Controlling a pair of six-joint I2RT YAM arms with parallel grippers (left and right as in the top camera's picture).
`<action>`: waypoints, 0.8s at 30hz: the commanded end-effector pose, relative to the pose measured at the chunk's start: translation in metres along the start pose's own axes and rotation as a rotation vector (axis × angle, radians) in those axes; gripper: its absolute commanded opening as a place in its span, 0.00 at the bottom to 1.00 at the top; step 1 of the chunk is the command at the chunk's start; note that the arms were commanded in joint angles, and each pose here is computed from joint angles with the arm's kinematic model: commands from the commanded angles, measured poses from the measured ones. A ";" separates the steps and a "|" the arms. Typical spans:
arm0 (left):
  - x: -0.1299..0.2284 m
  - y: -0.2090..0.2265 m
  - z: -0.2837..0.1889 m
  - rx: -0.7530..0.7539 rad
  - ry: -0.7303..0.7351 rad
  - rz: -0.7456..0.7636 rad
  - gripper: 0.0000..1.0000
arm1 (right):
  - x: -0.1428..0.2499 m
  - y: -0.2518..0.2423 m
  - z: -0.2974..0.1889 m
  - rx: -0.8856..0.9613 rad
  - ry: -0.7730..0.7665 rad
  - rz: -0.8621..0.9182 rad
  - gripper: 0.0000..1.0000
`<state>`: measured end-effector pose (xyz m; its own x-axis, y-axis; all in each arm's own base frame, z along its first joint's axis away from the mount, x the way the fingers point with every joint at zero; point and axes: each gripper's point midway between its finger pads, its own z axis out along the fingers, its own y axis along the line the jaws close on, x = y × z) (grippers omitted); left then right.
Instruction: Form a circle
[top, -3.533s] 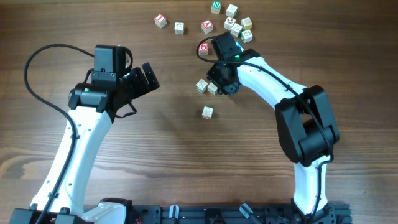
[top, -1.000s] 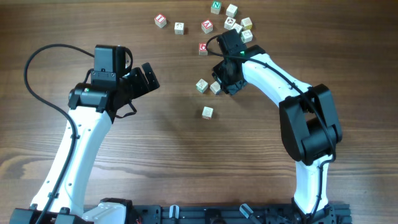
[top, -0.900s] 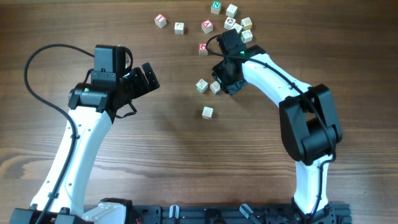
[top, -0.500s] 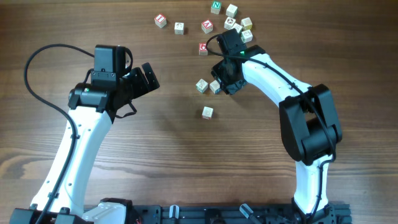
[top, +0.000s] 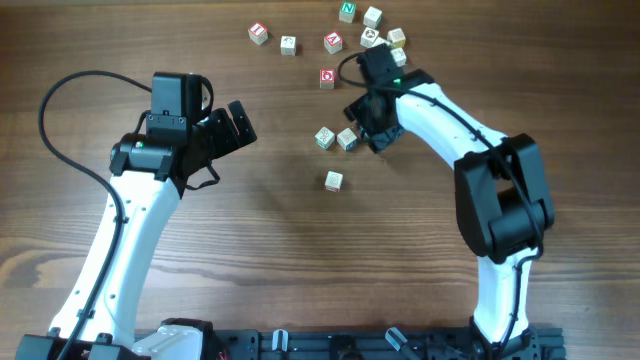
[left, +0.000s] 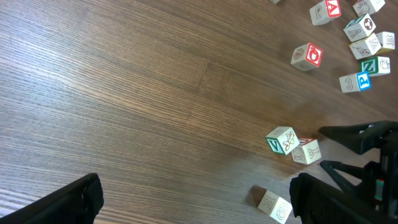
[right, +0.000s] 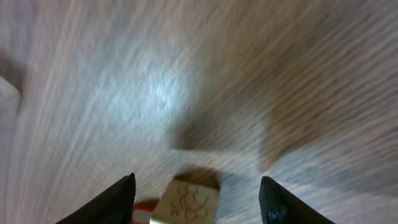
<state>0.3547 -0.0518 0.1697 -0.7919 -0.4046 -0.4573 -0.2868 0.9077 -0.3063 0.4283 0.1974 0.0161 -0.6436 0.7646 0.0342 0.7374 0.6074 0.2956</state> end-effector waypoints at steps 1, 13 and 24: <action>-0.002 -0.001 0.001 0.005 0.001 -0.014 1.00 | -0.027 0.013 -0.012 -0.038 -0.051 -0.018 0.61; -0.002 -0.001 0.001 0.005 0.001 -0.014 1.00 | -0.025 0.010 0.014 -0.004 -0.081 -0.112 0.09; -0.002 -0.001 0.001 0.005 0.001 -0.014 1.00 | -0.056 -0.045 0.011 0.179 -0.066 -0.171 0.05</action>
<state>0.3547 -0.0517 0.1697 -0.7917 -0.4049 -0.4574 -0.2873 0.9076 -0.3062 0.4326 0.1583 -0.0024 -0.7183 0.6949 -0.0351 0.6792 0.7113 0.1810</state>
